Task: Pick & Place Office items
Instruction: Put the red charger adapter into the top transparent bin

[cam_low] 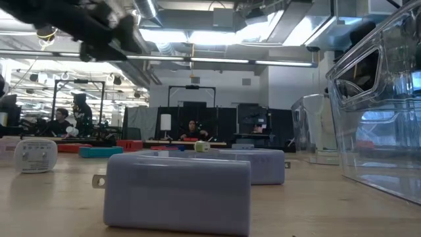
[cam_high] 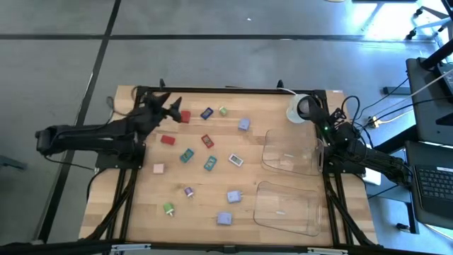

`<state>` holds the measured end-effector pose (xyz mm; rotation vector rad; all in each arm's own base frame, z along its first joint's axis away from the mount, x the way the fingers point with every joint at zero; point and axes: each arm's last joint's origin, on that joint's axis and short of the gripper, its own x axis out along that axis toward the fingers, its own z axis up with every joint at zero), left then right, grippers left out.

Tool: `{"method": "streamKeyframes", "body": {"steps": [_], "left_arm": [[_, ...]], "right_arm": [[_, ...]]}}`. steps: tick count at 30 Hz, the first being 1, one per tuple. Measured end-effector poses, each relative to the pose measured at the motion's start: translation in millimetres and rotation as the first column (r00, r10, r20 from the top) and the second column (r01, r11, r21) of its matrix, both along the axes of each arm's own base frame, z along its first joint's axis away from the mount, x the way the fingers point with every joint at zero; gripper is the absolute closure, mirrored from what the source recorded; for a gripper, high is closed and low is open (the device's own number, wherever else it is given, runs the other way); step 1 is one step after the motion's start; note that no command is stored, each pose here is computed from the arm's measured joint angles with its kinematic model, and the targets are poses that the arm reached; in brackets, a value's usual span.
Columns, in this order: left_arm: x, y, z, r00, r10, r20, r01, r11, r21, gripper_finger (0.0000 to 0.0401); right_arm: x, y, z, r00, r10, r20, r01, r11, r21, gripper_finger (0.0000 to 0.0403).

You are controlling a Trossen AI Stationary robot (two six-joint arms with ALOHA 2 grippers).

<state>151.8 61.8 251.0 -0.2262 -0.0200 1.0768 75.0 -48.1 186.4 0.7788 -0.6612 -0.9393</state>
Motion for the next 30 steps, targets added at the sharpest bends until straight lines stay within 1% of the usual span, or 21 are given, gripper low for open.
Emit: {"method": "streamKeyframes", "body": {"steps": [4,7,10,13,15,17,20,23,27,30], "left_arm": [[25.6,17.3,-6.1,0.992,0.011,-0.126,-0.018,0.999,-0.049,0.0133],[40.1,30.7,-12.1,0.985,0.000,-0.170,-0.023,0.991,-0.128,0.0133],[49.3,42.5,-18.1,0.975,0.002,-0.223,-0.051,0.975,-0.215,0.0133],[53.3,52.2,-25.8,0.950,0.022,-0.313,-0.118,0.948,-0.294,0.0133],[53.7,57.2,-31.9,0.927,0.016,-0.375,-0.159,0.922,-0.353,0.0133],[53.7,61.6,-39.1,0.915,0.002,-0.404,-0.190,0.885,-0.426,0.0133],[53.3,66.9,-52.8,0.921,-0.041,-0.387,-0.200,0.802,-0.562,0.0125],[54.8,73.5,-64.9,0.934,-0.034,-0.355,-0.218,0.733,-0.644,0.0113],[54.9,80.9,-77.5,0.929,-0.010,-0.369,-0.262,0.687,-0.677,0.0104],[55.0,85.1,-83.9,0.923,-0.004,-0.384,-0.281,0.674,-0.684,0.0105]], "right_arm": [[0.6,0.3,0.1,1.000,0.019,-0.019,-0.019,1.000,-0.013,0.0120],[1.5,0.9,0.2,0.998,0.056,-0.022,-0.057,0.998,-0.021,0.0120],[2.4,1.4,0.6,0.996,0.093,-0.015,-0.093,0.995,-0.025,0.0120],[3.1,2.0,1.1,0.992,0.127,-0.014,-0.128,0.991,-0.033,0.0120],[3.3,2.2,1.1,0.991,0.133,-0.029,-0.135,0.990,-0.042,0.0120],[3.3,2.2,1.2,0.991,0.131,-0.033,-0.132,0.990,-0.045,0.0120],[3.0,2.3,2.7,0.991,0.133,-0.013,-0.133,0.990,-0.051,0.0120],[2.9,2.9,5.2,0.988,0.154,0.010,-0.153,0.986,-0.067,0.0120],[1.6,3.4,9.8,0.982,0.166,0.094,-0.159,0.984,-0.074,0.0120],[1.2,3.6,11.2,0.979,0.169,0.112,-0.161,0.984,-0.079,0.0120]]}}
